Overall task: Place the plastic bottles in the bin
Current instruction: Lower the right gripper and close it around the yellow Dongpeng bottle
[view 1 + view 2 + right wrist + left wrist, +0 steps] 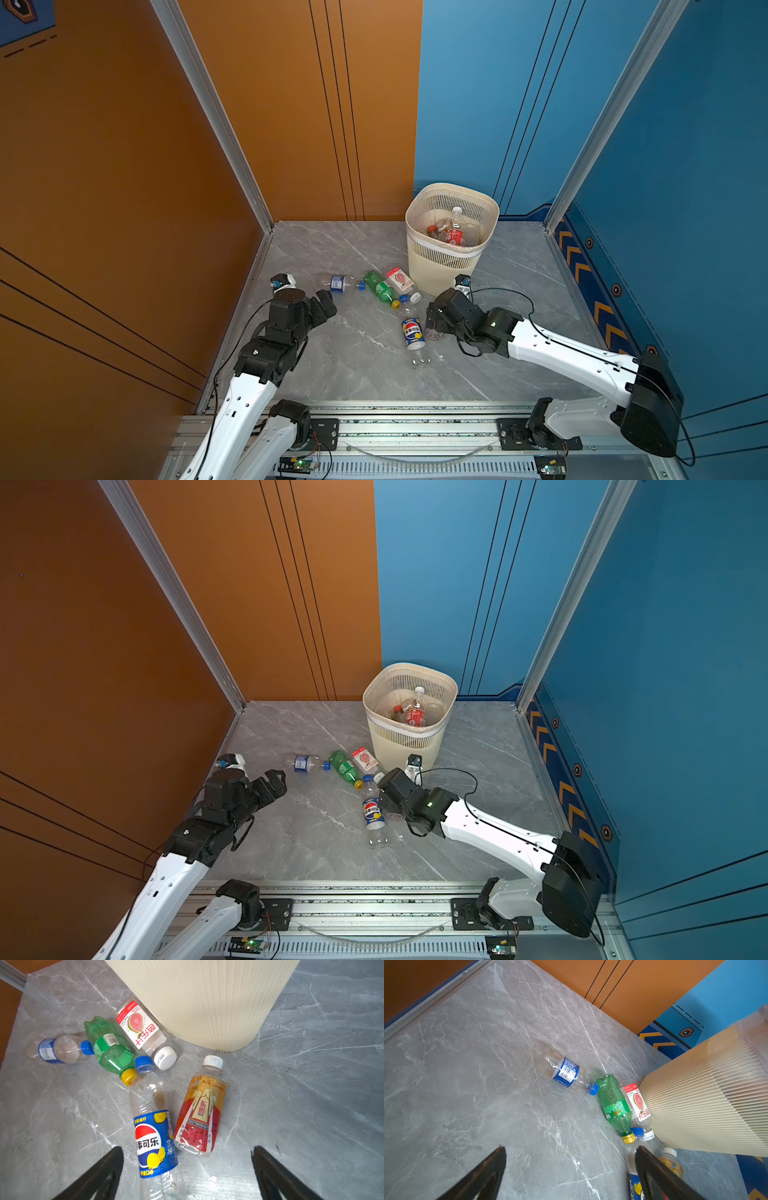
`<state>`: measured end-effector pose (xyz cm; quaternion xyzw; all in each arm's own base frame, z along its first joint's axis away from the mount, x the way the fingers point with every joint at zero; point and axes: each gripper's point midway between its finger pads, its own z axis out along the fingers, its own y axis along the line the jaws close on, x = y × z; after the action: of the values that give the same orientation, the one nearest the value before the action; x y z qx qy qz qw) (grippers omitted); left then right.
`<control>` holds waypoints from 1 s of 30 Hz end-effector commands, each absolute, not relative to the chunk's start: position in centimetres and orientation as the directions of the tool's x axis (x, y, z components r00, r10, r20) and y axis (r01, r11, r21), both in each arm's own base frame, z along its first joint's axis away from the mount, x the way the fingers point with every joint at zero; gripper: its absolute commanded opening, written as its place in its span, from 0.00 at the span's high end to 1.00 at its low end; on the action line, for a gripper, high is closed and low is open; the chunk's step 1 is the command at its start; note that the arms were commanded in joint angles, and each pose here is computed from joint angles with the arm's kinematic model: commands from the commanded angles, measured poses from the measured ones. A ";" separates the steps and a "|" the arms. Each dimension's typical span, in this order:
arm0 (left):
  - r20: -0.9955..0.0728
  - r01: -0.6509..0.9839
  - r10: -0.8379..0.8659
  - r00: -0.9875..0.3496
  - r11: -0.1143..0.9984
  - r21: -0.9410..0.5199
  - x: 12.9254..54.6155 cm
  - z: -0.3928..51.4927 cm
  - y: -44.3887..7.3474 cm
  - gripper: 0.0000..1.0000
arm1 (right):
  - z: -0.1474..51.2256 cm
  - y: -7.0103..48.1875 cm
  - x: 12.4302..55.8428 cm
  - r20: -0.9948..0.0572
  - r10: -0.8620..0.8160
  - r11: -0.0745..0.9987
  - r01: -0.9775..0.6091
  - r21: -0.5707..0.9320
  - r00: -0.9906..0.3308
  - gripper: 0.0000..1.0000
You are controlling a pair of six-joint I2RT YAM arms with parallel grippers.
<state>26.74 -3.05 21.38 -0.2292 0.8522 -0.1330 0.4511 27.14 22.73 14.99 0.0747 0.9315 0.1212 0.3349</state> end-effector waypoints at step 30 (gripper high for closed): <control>-0.631 -0.327 -0.556 -0.541 0.831 -0.451 25.5 18.4 -2.1 0.02 | 5.8 22.4 28.9 -0.529 0.259 0.965 0.189 0.184 -0.808 0.46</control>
<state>25.89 -2.09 19.39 -0.2491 0.8611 -0.1387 0.4210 29.54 23.29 4.89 0.1160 0.9516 0.0668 0.2768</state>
